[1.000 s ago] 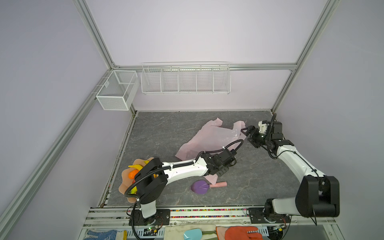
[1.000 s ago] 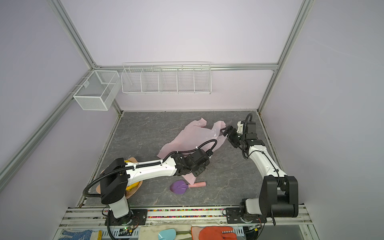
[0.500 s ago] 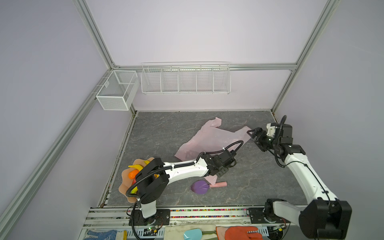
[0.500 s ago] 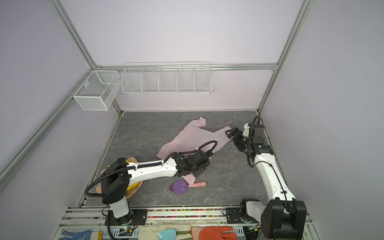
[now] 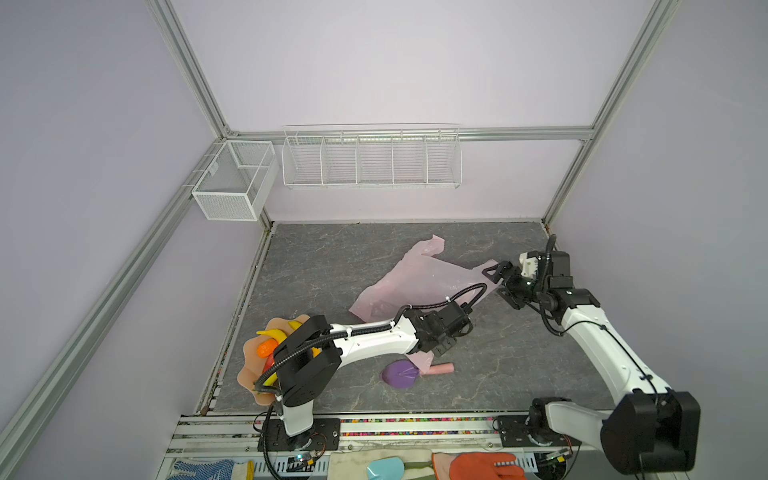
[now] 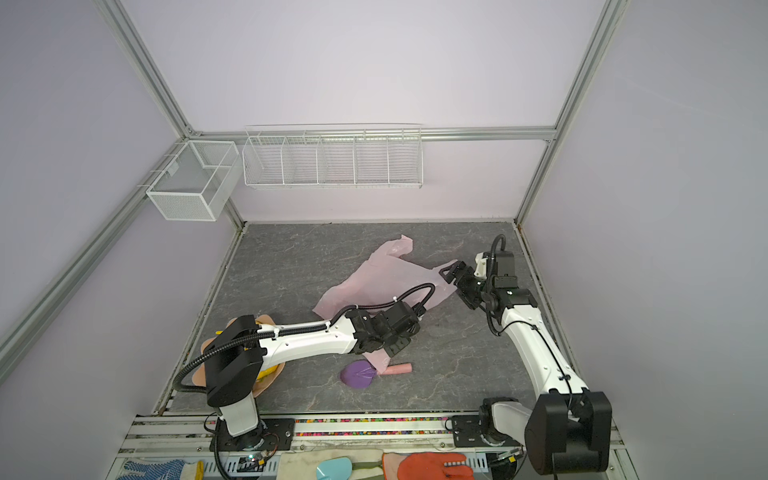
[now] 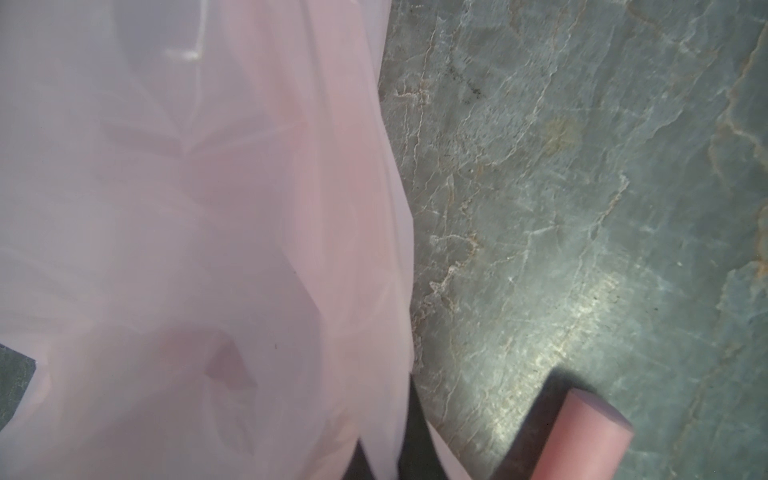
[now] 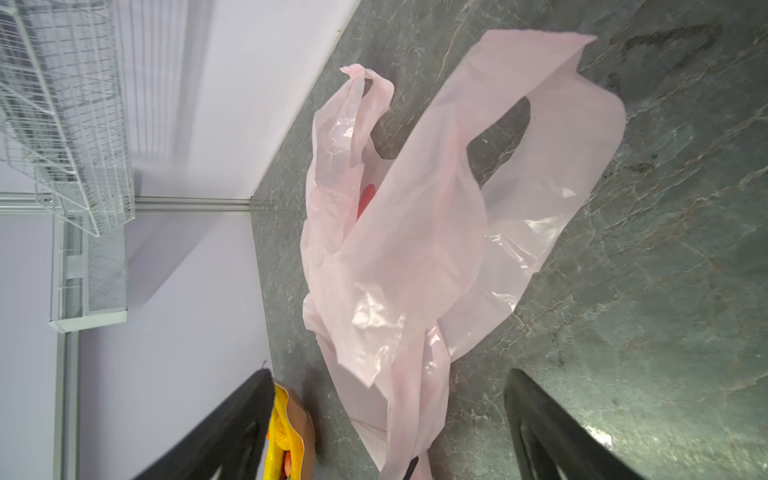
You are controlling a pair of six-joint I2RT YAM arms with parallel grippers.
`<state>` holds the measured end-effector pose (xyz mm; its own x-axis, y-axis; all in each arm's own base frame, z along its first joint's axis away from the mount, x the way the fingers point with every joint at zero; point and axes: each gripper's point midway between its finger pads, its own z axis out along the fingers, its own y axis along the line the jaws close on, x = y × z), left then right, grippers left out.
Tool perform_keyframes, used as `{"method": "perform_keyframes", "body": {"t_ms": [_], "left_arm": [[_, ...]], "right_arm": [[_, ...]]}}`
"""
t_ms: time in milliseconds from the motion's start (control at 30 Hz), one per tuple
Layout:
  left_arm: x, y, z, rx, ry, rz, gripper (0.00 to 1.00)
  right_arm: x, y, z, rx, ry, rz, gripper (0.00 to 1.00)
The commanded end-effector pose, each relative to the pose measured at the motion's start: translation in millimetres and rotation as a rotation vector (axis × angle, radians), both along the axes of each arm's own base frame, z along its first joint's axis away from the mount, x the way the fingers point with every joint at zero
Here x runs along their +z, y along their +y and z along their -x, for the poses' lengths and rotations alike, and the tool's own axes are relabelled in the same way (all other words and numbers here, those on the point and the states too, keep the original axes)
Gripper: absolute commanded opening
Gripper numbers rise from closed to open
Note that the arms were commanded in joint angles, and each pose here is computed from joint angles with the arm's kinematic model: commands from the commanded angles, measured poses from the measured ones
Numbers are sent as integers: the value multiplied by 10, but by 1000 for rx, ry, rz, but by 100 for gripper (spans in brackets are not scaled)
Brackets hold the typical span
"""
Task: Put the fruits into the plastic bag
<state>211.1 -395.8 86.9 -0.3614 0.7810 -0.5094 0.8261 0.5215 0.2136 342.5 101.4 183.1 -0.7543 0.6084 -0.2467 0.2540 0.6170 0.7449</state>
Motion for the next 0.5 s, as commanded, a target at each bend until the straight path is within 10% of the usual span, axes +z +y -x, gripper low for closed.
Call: {"method": "perform_keyframes", "body": {"t_ms": [0,167,467], "left_arm": [[-52,-22,45,-20,11,-9,0],[-42,-24,78,-29,2,-13,0],[-95,-2,148,-52,0,-27,0]], "right_arm": [[-65,42,-182,-23,6,7,91],[-304,13,-329,-87,54,5,98],[-237,-17,-569,-110,33,31,26]]}}
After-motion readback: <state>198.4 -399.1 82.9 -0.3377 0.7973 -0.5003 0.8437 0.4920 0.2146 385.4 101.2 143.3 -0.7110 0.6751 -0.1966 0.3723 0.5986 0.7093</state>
